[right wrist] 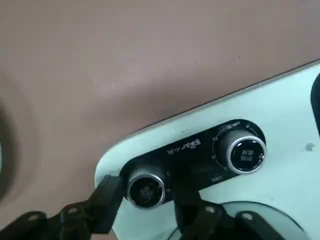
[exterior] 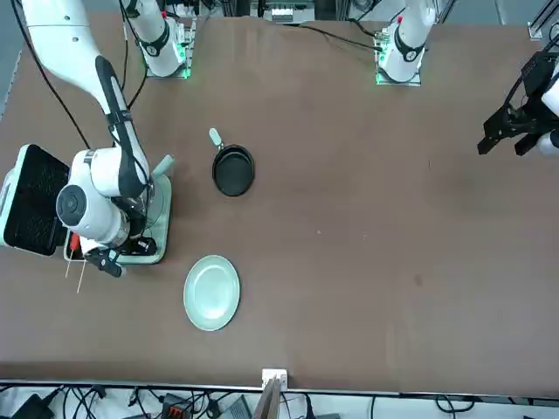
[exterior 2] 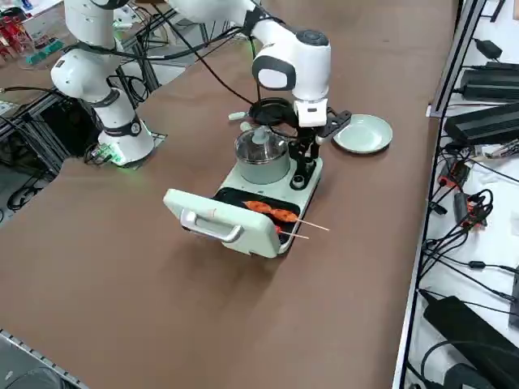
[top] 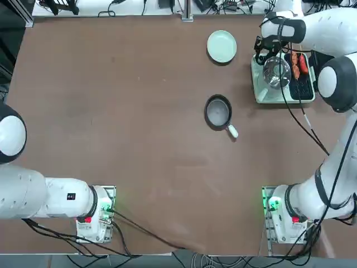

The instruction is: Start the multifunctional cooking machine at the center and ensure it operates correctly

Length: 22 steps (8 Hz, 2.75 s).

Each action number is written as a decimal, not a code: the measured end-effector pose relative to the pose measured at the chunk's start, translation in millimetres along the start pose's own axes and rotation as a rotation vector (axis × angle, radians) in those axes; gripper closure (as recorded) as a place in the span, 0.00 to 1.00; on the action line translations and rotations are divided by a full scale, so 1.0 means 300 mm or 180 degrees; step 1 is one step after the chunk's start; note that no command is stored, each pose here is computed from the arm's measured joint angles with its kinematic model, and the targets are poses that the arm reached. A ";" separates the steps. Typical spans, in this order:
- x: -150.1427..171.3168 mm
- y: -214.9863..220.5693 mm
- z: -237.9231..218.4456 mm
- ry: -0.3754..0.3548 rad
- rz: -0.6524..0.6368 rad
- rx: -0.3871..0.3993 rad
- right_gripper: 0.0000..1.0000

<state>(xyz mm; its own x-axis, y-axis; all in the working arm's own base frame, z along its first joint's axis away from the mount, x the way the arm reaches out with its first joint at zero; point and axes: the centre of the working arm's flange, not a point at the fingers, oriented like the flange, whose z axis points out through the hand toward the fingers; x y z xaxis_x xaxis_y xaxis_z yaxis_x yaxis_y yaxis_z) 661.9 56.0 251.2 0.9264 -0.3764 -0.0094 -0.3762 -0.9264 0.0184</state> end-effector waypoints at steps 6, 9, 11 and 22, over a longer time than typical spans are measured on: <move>-0.005 -0.013 0.001 0.0022 -0.0114 -0.0025 0.58; -0.009 -0.021 0.000 0.0037 -0.0486 -0.0063 0.58; -0.009 -0.021 0.000 0.0033 -0.0835 -0.0068 0.58; -0.012 -0.025 -0.004 -0.0059 -0.2477 -0.0077 0.58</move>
<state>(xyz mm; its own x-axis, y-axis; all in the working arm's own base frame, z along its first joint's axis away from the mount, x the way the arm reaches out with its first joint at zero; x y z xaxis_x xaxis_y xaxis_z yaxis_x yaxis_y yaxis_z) 661.4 64.3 252.2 0.9232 0.3817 -0.0454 0.3829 -0.9235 0.0216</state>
